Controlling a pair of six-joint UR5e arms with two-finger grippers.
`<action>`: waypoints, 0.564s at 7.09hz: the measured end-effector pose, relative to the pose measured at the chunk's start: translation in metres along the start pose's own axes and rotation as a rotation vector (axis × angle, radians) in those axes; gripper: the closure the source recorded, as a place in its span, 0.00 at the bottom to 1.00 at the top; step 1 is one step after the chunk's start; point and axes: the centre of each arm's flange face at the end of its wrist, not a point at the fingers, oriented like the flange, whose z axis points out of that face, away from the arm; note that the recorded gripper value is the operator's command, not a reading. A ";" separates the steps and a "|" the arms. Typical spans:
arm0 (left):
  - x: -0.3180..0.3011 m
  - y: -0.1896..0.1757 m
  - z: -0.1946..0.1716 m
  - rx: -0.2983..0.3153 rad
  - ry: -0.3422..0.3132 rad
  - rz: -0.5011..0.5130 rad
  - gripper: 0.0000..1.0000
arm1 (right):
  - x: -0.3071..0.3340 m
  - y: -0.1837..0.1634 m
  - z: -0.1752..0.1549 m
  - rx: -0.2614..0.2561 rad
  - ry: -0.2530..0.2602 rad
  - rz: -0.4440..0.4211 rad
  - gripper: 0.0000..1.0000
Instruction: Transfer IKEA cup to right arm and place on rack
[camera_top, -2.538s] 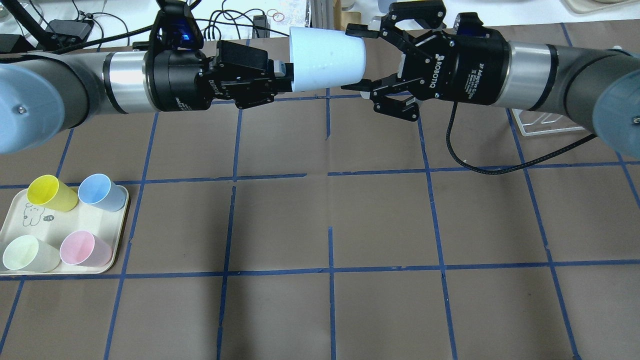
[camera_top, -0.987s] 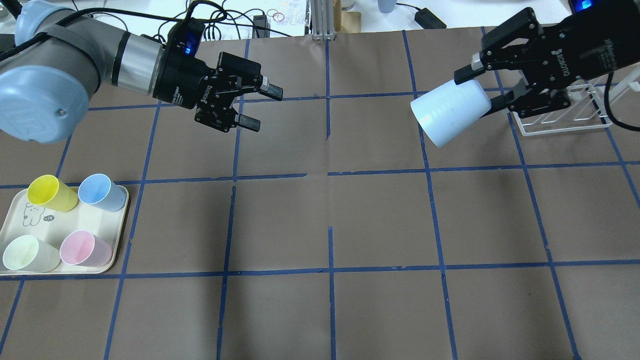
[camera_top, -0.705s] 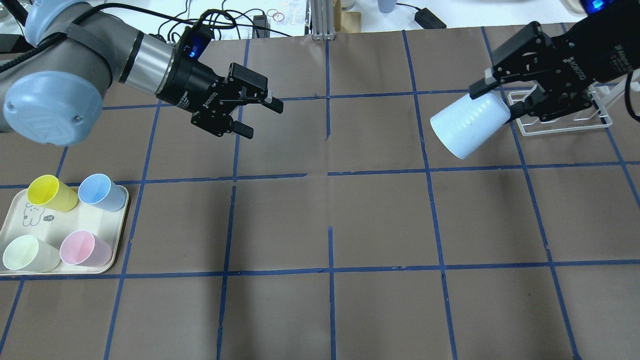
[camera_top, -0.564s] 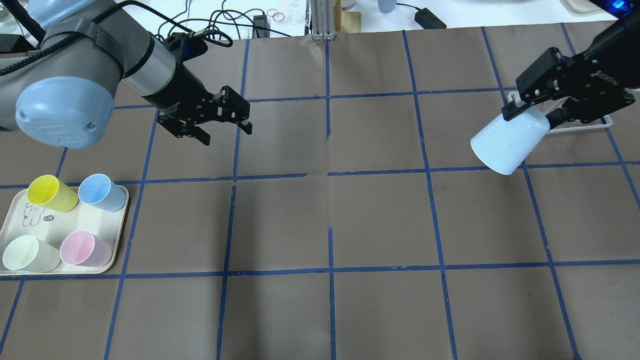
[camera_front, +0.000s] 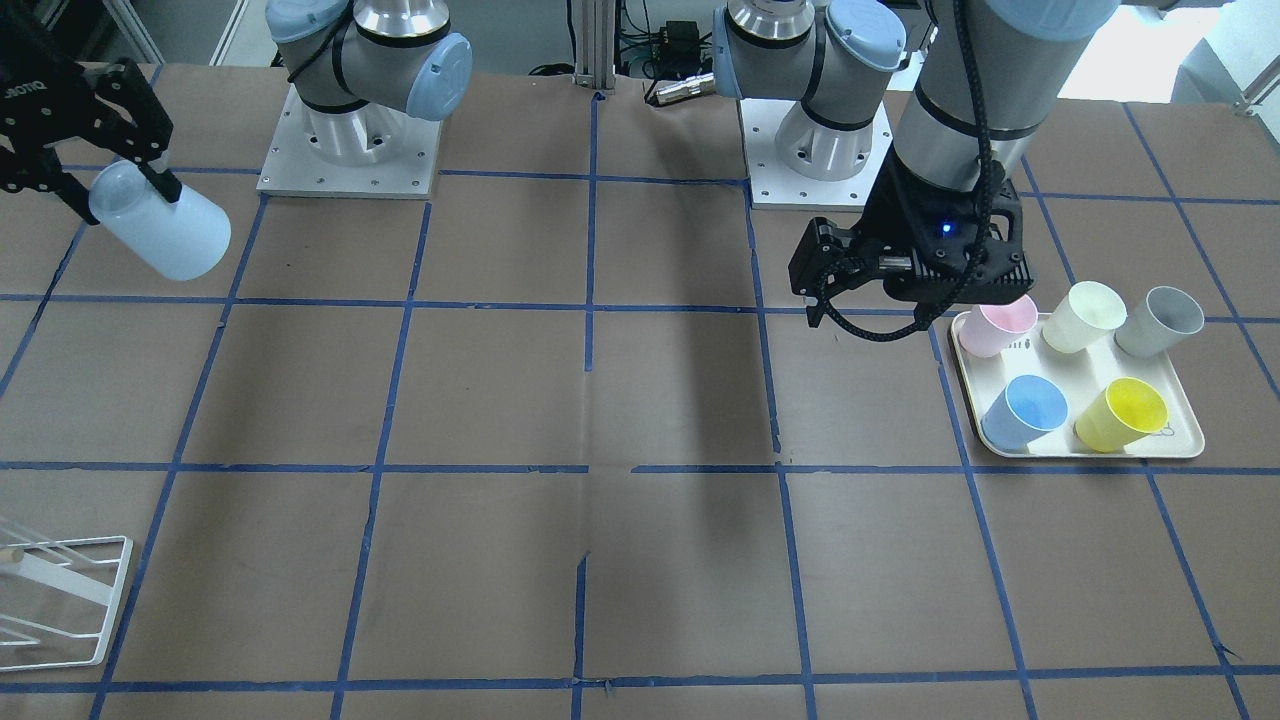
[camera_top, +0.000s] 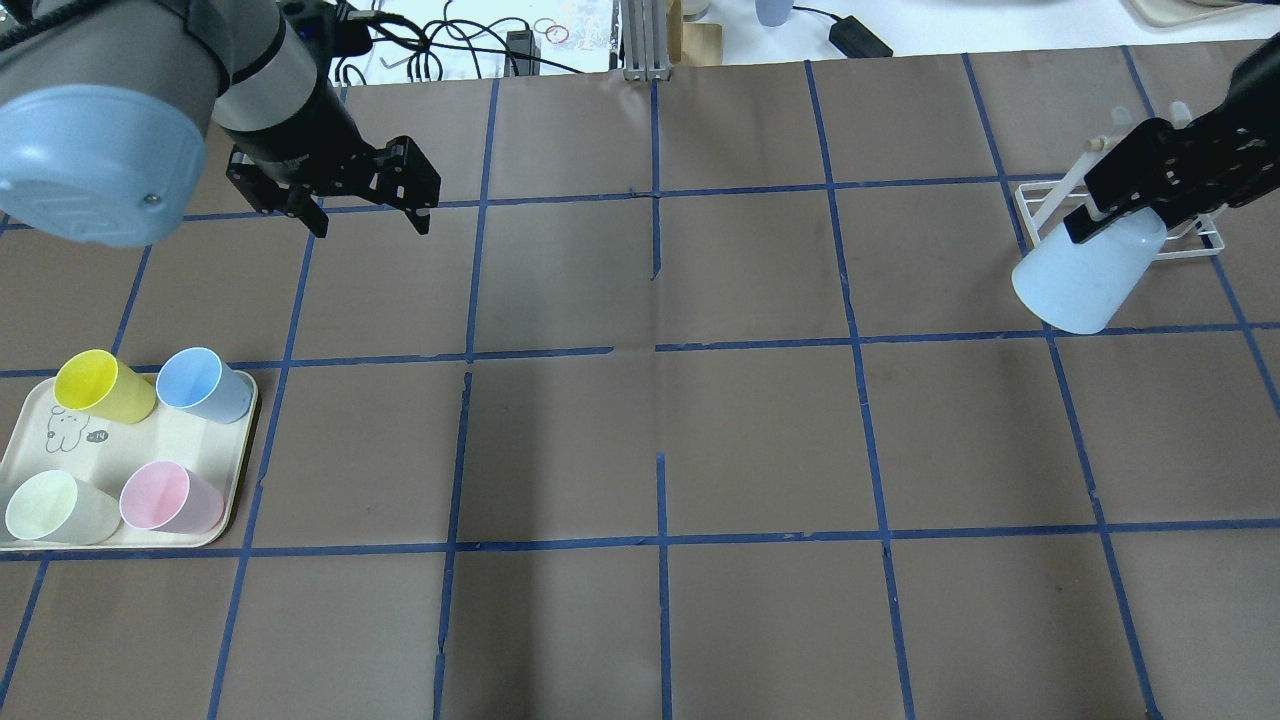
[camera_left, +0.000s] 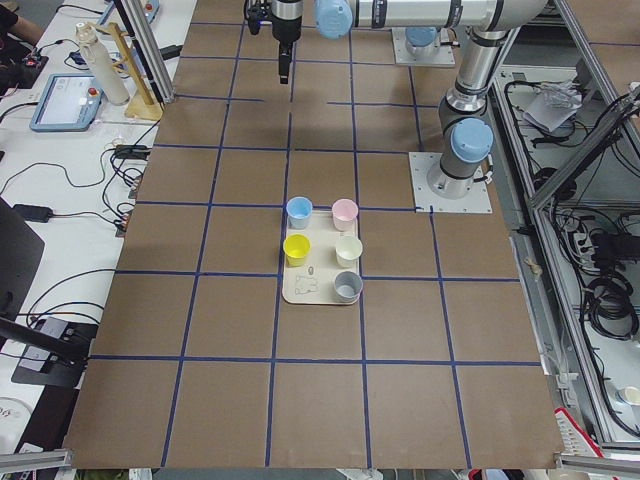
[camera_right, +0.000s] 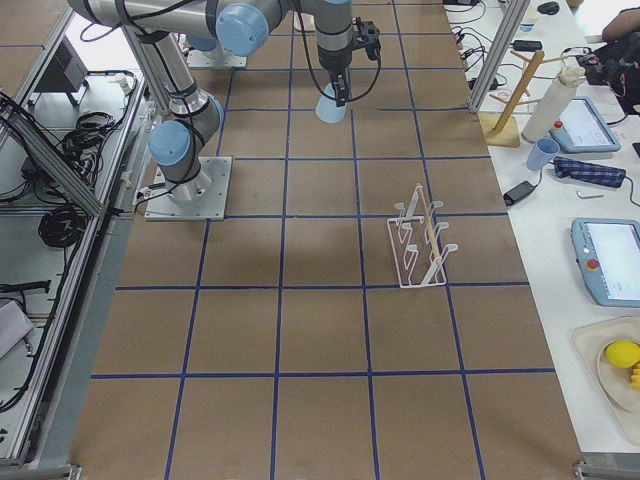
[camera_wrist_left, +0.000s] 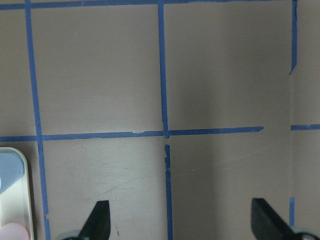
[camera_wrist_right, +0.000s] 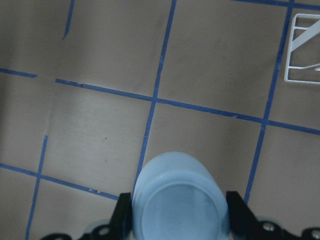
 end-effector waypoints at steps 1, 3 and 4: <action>0.004 0.006 -0.014 -0.001 0.000 0.009 0.00 | 0.022 -0.007 0.005 0.024 0.024 -0.009 1.00; 0.001 0.038 -0.015 -0.066 -0.017 0.014 0.00 | 0.075 -0.026 0.026 0.063 0.072 -0.052 1.00; -0.004 0.049 -0.015 -0.075 -0.031 0.008 0.00 | 0.100 -0.035 0.039 0.074 0.098 -0.076 1.00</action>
